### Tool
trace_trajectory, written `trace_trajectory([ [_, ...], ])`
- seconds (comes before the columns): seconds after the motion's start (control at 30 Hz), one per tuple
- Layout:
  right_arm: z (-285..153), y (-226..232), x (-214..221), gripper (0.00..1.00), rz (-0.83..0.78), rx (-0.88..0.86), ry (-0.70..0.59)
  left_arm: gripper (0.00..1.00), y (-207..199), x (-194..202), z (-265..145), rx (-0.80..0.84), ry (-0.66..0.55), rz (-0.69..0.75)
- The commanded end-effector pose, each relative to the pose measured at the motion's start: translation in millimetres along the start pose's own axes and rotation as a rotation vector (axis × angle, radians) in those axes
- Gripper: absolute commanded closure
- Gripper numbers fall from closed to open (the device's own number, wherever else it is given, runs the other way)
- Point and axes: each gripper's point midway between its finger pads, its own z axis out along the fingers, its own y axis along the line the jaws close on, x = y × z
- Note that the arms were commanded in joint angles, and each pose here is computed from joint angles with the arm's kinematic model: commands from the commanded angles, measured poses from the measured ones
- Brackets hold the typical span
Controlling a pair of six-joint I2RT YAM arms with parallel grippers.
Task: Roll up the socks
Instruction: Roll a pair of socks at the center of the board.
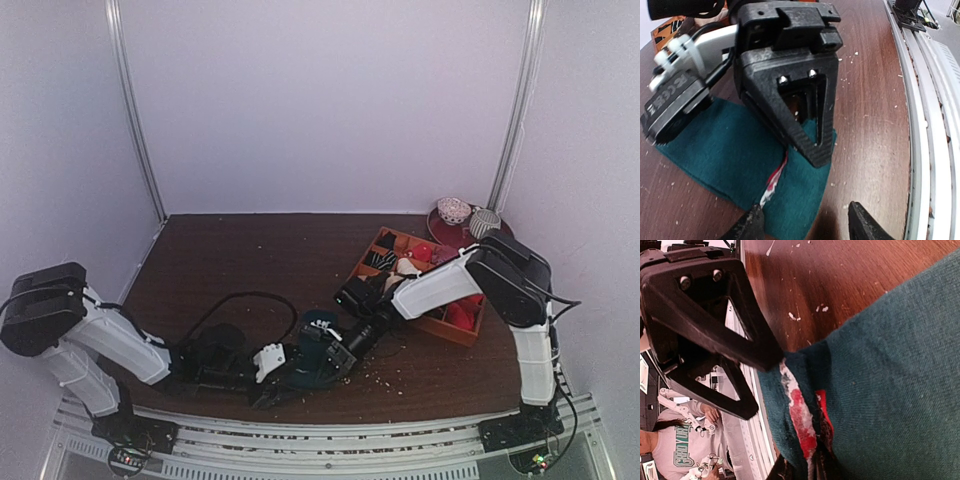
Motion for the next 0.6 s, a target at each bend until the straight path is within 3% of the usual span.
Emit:
trace_trajectory([
  [0.0,6.9,-37.6,35.7,0.87,0.169,0.094,0.089,0.44,-1.3,-23.0,11.6,0.007,-0.088,0.06],
  [0.23,6.9,-37.7,34.1,0.87,0.177,0.079,0.089,0.54,-4.5,3.9,22.3,0.027,0.005,0.013],
  [0.47,5.8,-33.2,29.1,0.87,0.155,0.067,0.08,0.99,-8.8,10.2,25.1,0.046,0.028,-0.019],
  [0.57,-1.8,-17.7,18.4,0.86,0.099,0.05,0.043,1.0,-7.8,13.9,24.7,0.039,0.06,-0.065],
])
